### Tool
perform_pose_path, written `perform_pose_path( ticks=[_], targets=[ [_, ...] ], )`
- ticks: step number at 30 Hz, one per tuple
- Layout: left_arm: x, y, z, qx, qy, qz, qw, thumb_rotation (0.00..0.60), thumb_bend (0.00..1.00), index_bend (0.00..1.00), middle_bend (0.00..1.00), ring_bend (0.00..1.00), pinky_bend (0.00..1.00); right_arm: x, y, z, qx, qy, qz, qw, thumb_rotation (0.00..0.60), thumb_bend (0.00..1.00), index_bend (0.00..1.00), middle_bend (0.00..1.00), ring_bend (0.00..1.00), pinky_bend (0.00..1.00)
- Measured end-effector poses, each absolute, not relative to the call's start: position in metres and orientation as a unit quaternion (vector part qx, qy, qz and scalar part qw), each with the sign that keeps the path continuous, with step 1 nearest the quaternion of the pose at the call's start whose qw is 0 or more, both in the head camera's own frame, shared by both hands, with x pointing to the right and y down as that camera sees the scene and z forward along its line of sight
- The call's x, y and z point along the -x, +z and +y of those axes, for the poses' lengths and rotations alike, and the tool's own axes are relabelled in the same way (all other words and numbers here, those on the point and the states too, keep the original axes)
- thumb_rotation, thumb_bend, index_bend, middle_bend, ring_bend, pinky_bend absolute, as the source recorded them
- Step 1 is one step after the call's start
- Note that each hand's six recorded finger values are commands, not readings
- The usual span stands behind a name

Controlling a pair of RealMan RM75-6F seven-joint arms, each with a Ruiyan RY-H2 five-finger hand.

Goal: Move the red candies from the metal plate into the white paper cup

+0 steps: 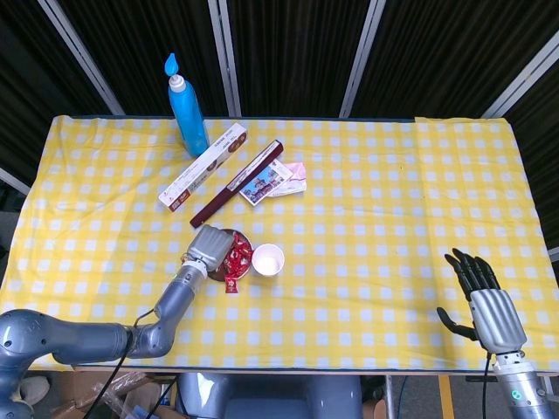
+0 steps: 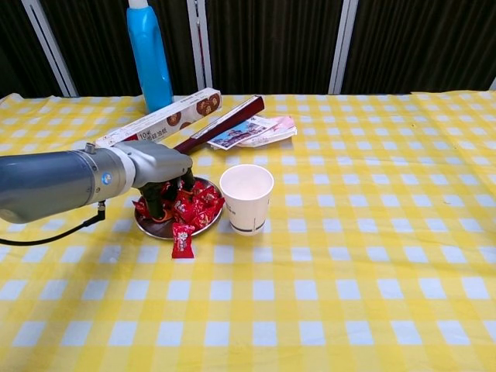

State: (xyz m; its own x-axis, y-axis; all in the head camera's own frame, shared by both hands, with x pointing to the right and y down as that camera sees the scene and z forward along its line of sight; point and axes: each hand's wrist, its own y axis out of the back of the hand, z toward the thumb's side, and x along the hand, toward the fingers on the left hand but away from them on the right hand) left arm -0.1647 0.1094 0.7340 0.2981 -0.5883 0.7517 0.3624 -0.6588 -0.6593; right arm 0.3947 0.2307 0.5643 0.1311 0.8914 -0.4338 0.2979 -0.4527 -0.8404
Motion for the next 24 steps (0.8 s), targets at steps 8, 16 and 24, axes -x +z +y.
perform_pose_path(
  ticks=[8,16,24],
  targets=[
    [0.163,0.725,0.101,0.699,-0.577,0.102,0.41,0.6,0.47,0.55,0.66,0.86,0.93,-0.395,0.564,0.231,0.691,0.499,-0.431,0.298,0.6,0.39,0.0,0.0,0.0,0.0],
    [0.164,0.71,0.096,0.702,-0.57,0.114,0.412,0.6,0.47,0.55,0.67,0.86,0.93,-0.394,0.563,0.231,0.691,0.497,-0.431,0.299,0.6,0.39,0.0,0.0,0.0,0.0],
    [0.163,0.685,0.089,0.705,-0.557,0.127,0.42,0.6,0.47,0.55,0.67,0.86,0.93,-0.394,0.562,0.231,0.692,0.495,-0.432,0.3,0.6,0.39,0.0,0.0,0.0,0.0]
  ],
)
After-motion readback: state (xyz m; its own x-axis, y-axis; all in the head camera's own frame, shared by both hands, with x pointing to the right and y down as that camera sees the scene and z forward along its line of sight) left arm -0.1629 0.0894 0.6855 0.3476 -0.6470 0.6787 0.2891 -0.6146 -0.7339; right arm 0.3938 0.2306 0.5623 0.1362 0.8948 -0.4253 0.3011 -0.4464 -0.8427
